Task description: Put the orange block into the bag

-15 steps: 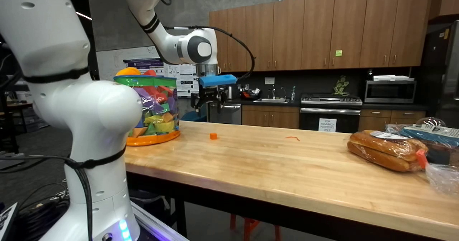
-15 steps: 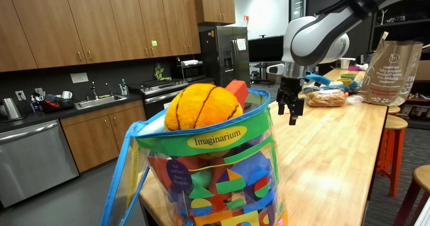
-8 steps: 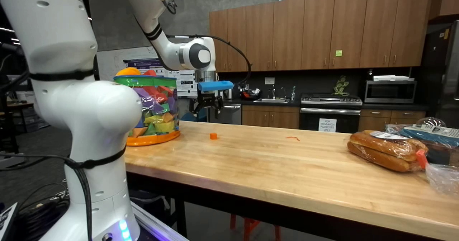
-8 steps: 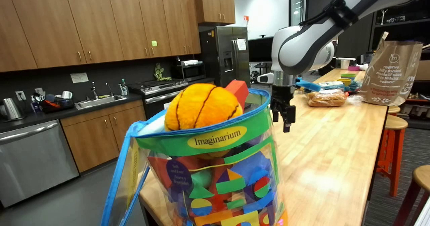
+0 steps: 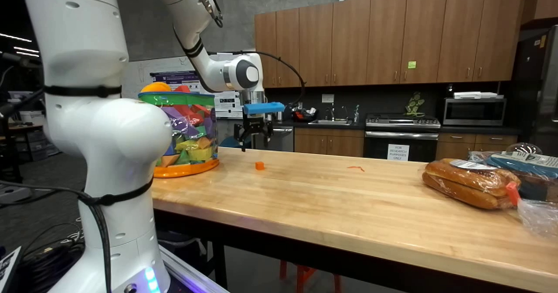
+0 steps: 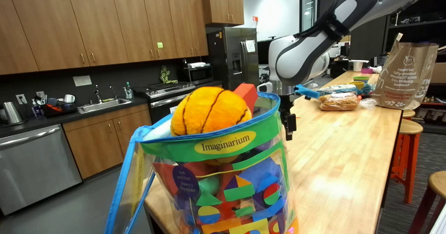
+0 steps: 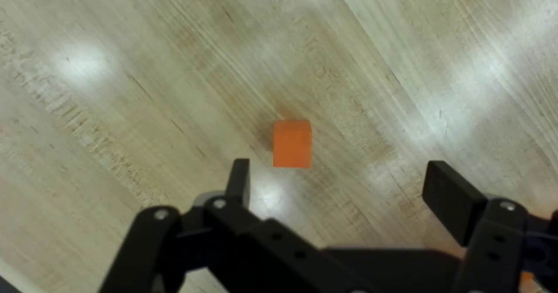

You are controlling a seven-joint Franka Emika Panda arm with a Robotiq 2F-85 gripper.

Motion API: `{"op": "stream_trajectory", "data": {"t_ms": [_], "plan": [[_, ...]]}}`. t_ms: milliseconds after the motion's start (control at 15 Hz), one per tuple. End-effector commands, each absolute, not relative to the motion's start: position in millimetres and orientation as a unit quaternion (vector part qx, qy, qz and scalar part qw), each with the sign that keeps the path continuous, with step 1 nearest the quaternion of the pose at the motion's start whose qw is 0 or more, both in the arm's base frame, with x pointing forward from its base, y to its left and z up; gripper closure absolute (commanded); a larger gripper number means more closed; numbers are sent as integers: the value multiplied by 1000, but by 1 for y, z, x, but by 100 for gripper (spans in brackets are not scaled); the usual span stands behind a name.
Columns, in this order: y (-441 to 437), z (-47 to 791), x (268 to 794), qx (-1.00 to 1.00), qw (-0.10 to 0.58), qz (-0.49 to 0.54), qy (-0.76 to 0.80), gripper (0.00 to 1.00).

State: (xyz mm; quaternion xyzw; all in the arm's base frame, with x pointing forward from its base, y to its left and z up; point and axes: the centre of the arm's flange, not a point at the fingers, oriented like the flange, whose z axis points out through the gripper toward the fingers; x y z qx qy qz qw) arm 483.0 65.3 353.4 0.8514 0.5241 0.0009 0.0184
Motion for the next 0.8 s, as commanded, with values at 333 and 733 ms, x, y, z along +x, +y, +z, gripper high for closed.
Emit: {"op": "stream_trajectory", "data": {"t_ms": [333,733], "plan": [[66,321,502,848,13,-38,528,0],[70,312,514,857,12,-23,515,0]]}}
